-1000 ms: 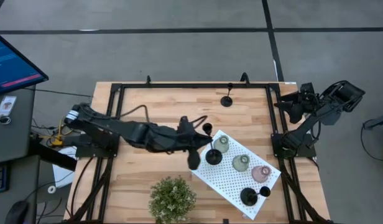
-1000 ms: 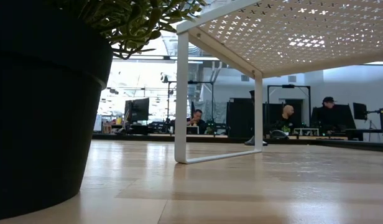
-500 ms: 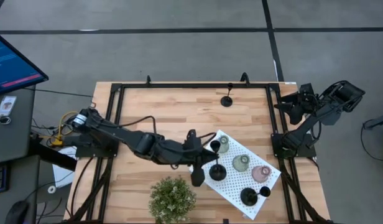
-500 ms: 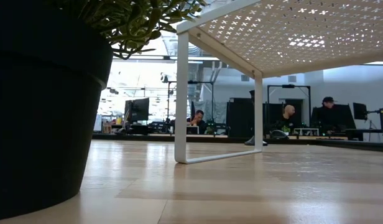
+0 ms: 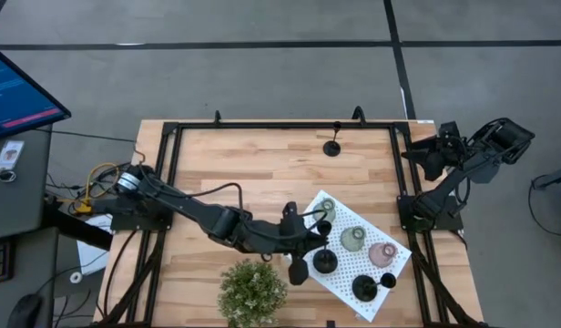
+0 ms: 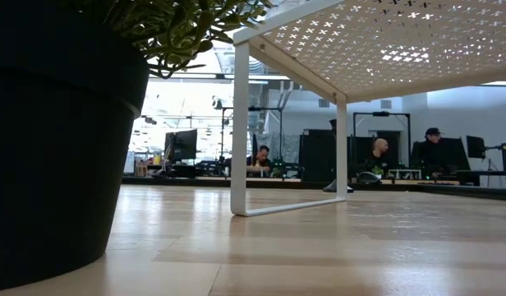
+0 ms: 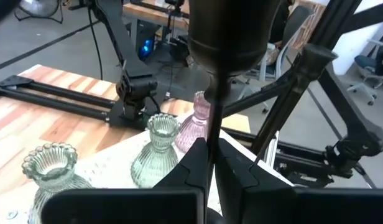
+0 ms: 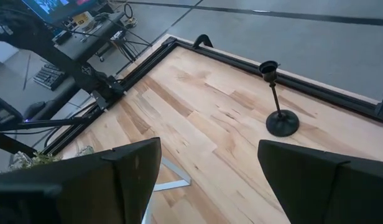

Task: Pick & Place candle stick holders
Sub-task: Put the left black candle holder on the shelf aligned with the black candle holder

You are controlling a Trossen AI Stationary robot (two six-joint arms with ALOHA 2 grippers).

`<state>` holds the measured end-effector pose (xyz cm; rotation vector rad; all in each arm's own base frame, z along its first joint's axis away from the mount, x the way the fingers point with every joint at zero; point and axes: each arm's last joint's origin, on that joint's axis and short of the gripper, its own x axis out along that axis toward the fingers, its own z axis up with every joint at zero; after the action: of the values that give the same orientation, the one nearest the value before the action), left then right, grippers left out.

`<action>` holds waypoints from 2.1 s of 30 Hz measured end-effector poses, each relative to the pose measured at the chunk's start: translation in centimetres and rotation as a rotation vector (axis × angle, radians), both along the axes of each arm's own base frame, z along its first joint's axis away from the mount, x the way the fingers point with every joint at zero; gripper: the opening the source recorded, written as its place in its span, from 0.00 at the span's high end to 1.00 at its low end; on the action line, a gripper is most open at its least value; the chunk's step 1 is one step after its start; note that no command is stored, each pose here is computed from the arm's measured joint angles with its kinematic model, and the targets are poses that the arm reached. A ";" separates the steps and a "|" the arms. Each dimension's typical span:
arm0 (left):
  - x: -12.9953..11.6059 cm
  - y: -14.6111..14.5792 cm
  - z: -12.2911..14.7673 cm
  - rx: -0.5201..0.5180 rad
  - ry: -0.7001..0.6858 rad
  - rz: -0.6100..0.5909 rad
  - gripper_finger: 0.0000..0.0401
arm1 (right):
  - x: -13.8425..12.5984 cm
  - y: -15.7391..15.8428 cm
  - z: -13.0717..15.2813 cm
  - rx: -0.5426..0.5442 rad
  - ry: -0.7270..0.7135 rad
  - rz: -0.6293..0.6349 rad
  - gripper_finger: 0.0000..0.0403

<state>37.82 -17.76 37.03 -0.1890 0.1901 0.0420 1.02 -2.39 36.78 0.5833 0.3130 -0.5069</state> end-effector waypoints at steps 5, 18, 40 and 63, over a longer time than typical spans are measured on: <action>0.3 -0.1 -0.2 -0.003 -0.012 0.001 0.98 | 0.0 0.0 0.0 0.009 -0.004 -0.005 0.35; 1.3 -0.6 -1.3 0.011 -0.022 -0.004 0.98 | 0.0 0.0 0.0 0.011 -0.005 -0.006 0.35; 1.1 -0.9 -1.0 -0.004 -0.041 -0.009 0.97 | 0.0 0.0 0.0 0.014 -0.004 -0.004 0.35; 1.1 -0.9 -1.2 -0.004 -0.031 -0.031 0.91 | 0.0 0.1 -0.1 0.043 0.024 0.030 0.35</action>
<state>38.92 -18.62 35.81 -0.1911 0.1621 0.0081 1.01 -2.27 36.69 0.6135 0.3557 -0.4792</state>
